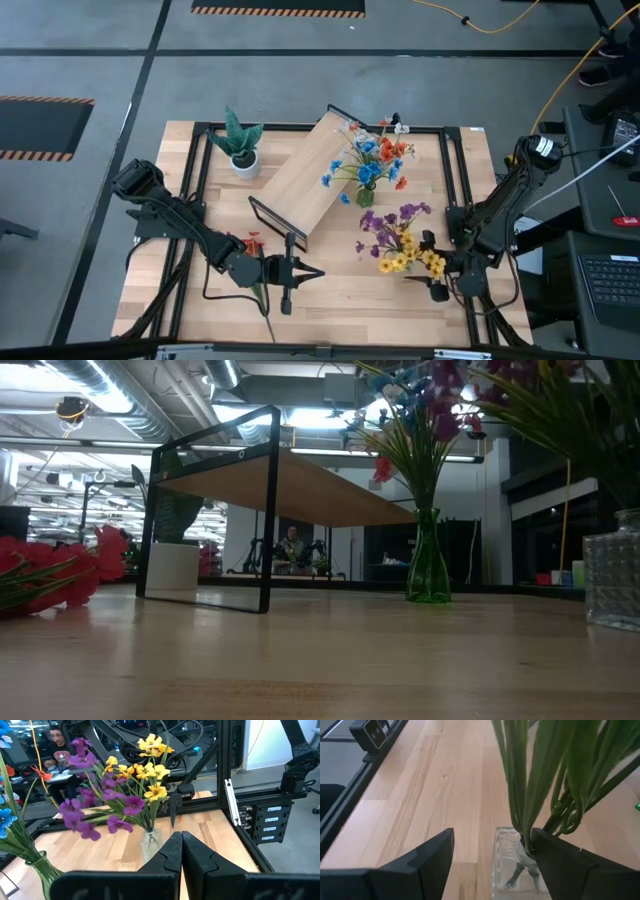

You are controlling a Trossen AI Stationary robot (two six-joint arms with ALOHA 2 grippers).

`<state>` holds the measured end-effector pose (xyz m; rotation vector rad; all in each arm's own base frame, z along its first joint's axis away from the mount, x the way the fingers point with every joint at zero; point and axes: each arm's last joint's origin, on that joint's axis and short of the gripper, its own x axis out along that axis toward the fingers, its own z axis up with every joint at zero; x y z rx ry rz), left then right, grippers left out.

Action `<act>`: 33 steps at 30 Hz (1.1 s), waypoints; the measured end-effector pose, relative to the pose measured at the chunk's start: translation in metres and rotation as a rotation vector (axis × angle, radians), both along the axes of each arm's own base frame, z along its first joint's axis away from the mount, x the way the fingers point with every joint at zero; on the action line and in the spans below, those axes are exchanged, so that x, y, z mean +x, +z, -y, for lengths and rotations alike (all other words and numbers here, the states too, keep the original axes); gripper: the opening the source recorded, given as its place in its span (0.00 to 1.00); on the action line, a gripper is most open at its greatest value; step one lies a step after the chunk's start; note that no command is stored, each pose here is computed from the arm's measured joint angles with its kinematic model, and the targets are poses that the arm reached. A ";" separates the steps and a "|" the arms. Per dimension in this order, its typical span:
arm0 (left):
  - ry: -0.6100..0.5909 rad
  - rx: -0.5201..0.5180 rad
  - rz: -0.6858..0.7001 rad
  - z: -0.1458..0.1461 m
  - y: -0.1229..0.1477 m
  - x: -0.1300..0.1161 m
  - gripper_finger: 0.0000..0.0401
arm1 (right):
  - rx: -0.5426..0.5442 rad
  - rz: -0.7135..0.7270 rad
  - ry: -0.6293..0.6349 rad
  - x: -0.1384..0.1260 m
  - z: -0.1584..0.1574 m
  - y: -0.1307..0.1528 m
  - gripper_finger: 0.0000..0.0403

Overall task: Pick and place flowers into a vace then onto a shelf
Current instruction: Put the yellow flowers into the transparent vase

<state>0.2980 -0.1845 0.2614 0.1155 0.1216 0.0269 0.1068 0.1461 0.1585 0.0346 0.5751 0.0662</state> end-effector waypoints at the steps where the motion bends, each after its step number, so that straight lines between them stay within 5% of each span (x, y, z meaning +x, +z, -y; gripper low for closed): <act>1: 0.000 0.000 0.000 0.000 0.000 0.000 0.00 | 0.000 -0.002 -0.002 -0.001 0.001 0.000 0.66; 33: 0.000 -0.001 0.000 0.000 0.000 0.000 0.00 | -0.138 -0.122 -0.047 0.001 -0.002 0.065 0.66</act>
